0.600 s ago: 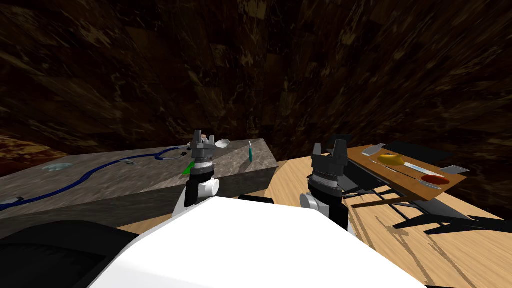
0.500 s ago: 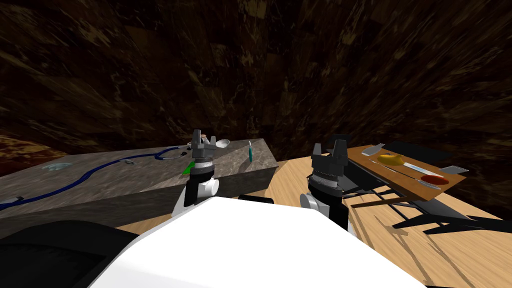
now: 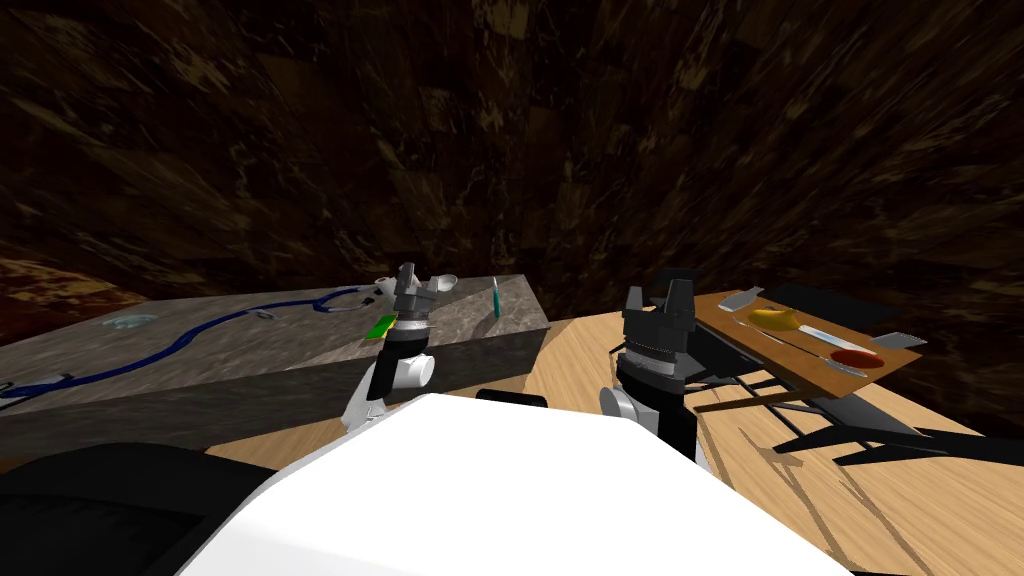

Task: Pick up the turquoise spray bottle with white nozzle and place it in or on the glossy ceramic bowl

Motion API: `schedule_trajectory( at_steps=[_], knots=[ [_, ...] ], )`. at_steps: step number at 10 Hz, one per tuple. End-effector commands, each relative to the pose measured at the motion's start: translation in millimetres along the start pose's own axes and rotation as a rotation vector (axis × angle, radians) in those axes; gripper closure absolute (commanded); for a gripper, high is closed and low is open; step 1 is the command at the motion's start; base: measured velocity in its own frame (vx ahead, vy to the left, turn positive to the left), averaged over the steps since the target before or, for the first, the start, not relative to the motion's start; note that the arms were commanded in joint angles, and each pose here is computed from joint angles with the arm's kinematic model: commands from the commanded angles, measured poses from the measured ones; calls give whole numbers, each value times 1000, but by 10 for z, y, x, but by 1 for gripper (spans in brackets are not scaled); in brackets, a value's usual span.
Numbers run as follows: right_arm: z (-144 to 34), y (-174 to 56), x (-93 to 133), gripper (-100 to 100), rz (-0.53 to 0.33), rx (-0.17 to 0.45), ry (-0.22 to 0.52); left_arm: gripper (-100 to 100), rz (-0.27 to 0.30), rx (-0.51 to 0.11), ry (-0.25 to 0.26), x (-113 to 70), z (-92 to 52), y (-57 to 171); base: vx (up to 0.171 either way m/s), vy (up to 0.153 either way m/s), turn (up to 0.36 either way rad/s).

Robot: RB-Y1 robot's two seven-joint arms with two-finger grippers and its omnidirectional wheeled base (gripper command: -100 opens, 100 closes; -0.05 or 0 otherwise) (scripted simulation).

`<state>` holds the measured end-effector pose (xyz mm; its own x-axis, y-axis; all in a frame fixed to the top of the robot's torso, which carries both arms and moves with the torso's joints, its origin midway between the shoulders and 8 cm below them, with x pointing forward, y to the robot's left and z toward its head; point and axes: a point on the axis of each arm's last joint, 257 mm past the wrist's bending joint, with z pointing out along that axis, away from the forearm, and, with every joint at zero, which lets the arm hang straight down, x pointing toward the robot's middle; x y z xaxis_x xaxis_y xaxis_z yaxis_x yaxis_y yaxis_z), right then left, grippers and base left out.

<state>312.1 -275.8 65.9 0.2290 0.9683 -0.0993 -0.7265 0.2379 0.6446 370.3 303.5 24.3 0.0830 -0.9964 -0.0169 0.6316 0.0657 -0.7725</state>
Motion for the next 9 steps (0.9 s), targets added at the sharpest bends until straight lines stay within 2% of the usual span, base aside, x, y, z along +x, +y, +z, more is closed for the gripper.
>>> schedule_trajectory(
  at_steps=[1, 3, 4, 7, 8, 9],
  knots=[
    [0, 0, 0, 0, 0, 0, 0, -100, -40, -58, -6, -63, 15, 235, -103, -120, 32],
    [0, 0, 0, 0, 0, 0, 0, -100, -100, -129, -27, -171, 28, 523, -142, -178, 35],
    [0, 0, 0, 0, 0, 0, 0, -100, -100, -135, -28, -173, 25, 540, -109, -122, 22],
    [0, 0, 0, 0, 0, 0, 0, -100, -208, -251, -85, -366, 15, 1014, -100, -126, 33],
    [0, 0, 0, 0, 0, 0, 0, -100, -209, -258, -86, -367, 10, 1031, -101, -134, 19],
    [0, 0, 0, 0, 0, 0, 0, -100, -249, -298, -111, -436, -4, 1196, -69, -98, 27]
  ],
)
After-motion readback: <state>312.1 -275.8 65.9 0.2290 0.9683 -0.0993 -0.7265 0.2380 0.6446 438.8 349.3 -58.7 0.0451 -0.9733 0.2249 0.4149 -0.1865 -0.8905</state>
